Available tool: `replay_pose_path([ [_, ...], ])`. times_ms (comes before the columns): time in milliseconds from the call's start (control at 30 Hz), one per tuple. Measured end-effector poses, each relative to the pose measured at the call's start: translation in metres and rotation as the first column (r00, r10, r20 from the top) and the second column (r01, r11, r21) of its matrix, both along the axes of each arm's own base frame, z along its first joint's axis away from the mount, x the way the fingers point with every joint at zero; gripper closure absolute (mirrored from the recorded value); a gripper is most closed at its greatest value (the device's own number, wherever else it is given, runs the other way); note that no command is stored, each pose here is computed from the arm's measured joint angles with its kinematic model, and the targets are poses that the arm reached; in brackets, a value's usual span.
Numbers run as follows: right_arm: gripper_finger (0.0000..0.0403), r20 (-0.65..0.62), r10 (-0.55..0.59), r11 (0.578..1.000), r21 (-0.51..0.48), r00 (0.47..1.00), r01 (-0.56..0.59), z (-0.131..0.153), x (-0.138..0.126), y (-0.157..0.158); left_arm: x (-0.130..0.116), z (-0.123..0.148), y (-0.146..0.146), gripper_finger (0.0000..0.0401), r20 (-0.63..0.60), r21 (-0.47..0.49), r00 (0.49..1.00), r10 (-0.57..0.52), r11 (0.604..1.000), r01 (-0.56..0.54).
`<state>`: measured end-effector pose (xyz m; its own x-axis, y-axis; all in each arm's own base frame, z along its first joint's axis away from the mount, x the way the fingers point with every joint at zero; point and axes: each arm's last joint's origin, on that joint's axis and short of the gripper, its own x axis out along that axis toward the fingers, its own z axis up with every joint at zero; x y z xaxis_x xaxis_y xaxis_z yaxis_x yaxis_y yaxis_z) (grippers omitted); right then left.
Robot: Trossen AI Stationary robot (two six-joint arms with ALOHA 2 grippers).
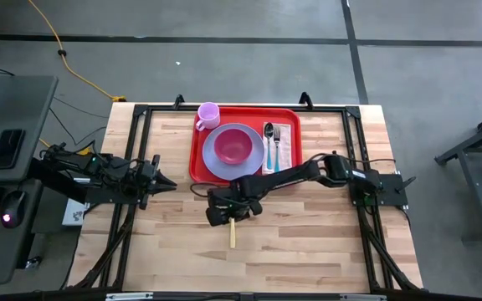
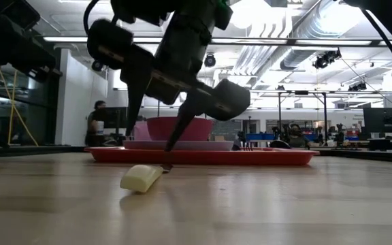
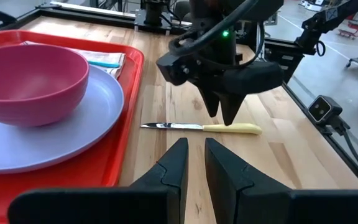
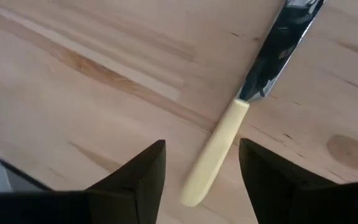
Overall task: Set up tray
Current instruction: Put the yellow knife to the right of the blue fork on the light pink napkin
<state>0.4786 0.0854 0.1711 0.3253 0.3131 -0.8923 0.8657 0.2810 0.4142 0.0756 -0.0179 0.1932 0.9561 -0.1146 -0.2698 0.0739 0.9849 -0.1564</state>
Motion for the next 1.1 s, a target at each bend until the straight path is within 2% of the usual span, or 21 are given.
replay_pose_path([
  [433, 0.0221, -0.075, -0.022, 1.000, 0.015, 0.997, 0.024, -0.028, 0.003, 0.001, 0.000, 0.001, 0.000, 0.0316, 0.010, 0.041, 1.000, -0.004, 0.999, 0.003],
  [633, 0.0223, -0.108, -0.045, 0.998, -0.042, 0.993, 0.041, -0.031, 0.000, 0.000, 0.000, 0.001, 0.000, 0.0316, 0.012, 0.049, 1.000, -0.006, 0.999, 0.005],
  [1100, 0.0281, -0.119, -0.071, 0.992, -0.111, 0.990, 0.057, -0.033, -0.002, 0.000, 0.000, 0.001, 0.000, 0.0316, 0.015, 0.073, 1.000, -0.013, 0.997, 0.012],
])
